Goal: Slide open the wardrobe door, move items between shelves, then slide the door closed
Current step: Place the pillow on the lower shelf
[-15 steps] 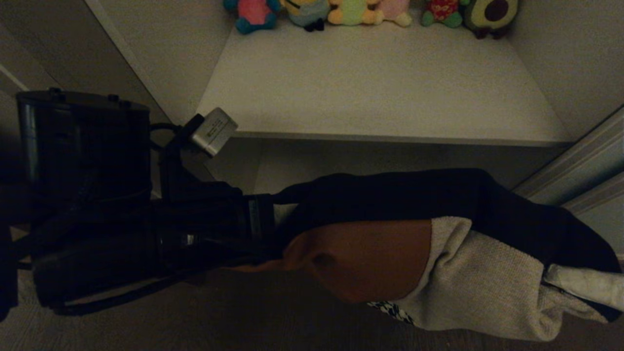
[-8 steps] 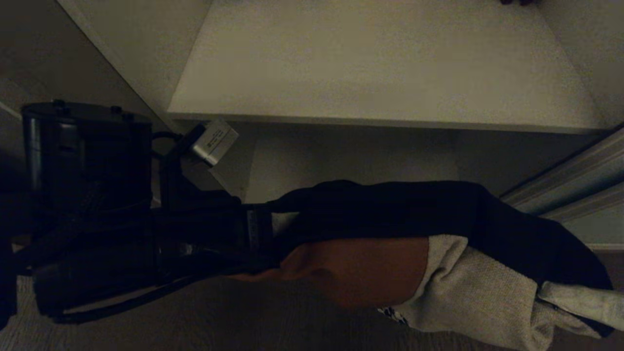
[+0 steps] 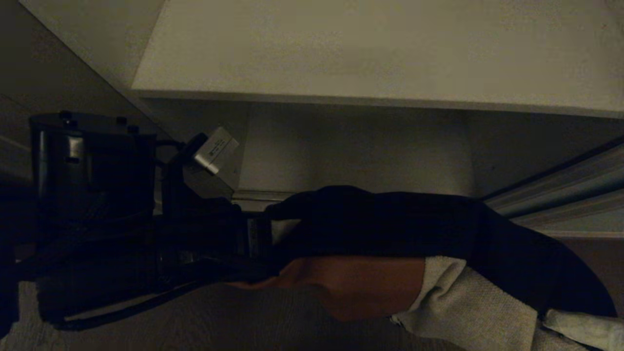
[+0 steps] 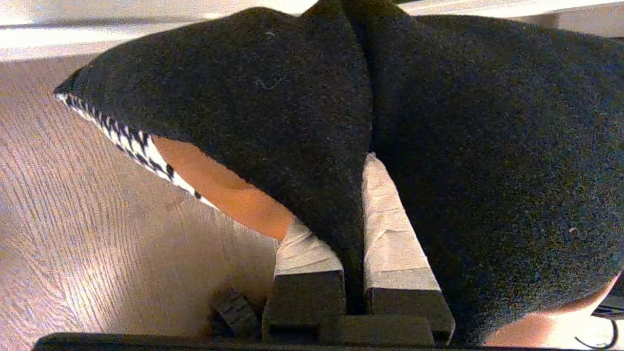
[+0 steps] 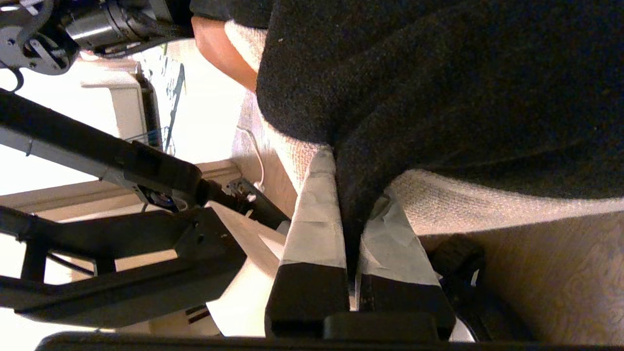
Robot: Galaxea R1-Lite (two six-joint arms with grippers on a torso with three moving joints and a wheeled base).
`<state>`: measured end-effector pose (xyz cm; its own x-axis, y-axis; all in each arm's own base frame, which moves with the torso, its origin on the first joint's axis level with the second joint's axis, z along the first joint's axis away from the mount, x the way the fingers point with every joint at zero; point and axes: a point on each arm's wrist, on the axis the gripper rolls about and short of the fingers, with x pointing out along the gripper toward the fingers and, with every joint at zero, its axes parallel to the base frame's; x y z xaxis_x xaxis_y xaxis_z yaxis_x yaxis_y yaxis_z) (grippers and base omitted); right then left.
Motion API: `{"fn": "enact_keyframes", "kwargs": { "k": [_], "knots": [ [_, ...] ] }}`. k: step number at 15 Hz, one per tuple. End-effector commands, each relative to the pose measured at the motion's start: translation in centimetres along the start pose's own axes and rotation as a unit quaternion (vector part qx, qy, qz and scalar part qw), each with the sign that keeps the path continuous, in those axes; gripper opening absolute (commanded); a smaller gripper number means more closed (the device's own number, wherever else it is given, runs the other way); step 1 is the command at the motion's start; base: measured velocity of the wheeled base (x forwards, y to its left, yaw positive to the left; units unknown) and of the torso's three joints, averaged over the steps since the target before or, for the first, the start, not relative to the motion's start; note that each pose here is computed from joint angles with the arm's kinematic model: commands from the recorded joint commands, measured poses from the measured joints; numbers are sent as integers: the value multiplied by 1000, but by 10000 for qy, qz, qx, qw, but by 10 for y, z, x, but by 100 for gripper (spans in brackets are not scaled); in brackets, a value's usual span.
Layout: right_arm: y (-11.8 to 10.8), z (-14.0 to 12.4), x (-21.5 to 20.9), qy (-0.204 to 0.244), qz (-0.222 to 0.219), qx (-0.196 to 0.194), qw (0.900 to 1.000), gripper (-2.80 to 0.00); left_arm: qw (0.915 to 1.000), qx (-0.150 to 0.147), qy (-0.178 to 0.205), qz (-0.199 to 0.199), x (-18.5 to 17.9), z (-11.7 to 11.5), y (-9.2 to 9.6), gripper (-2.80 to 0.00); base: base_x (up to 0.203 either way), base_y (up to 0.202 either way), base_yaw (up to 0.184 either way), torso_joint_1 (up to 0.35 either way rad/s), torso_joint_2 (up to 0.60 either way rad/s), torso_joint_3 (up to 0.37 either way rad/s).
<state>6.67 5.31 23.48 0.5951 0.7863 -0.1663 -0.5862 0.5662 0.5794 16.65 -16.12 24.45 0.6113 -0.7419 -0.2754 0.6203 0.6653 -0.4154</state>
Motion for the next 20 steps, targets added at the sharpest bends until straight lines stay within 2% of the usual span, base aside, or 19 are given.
{"fn": "enact_keyframes", "kwargs": {
  "k": [1,9,13,16,20],
  "knots": [
    [-3,-4,2,71,-30,36,10000,-280,10000,-11,28,9,1,-2,1,-280,0,0,0,7,2,-198],
    [-9,-7,11,245,-71,104,9996,-280,10000,7,31,36,6,0,1,-280,0,0,0,4,1,-194],
    [-10,-5,17,189,-49,108,9998,-280,10000,-10,30,63,13,3,2,-280,0,0,0,1,3,-194],
    [-14,-2,27,162,-116,131,9997,-280,9997,-58,-1,231,20,6,7,-280,0,0,0,3,3,-63],
    [-21,10,47,25,-226,85,9997,-280,9968,8,-415,676,32,20,8,-280,0,0,0,0,0,0]
  ]
}}
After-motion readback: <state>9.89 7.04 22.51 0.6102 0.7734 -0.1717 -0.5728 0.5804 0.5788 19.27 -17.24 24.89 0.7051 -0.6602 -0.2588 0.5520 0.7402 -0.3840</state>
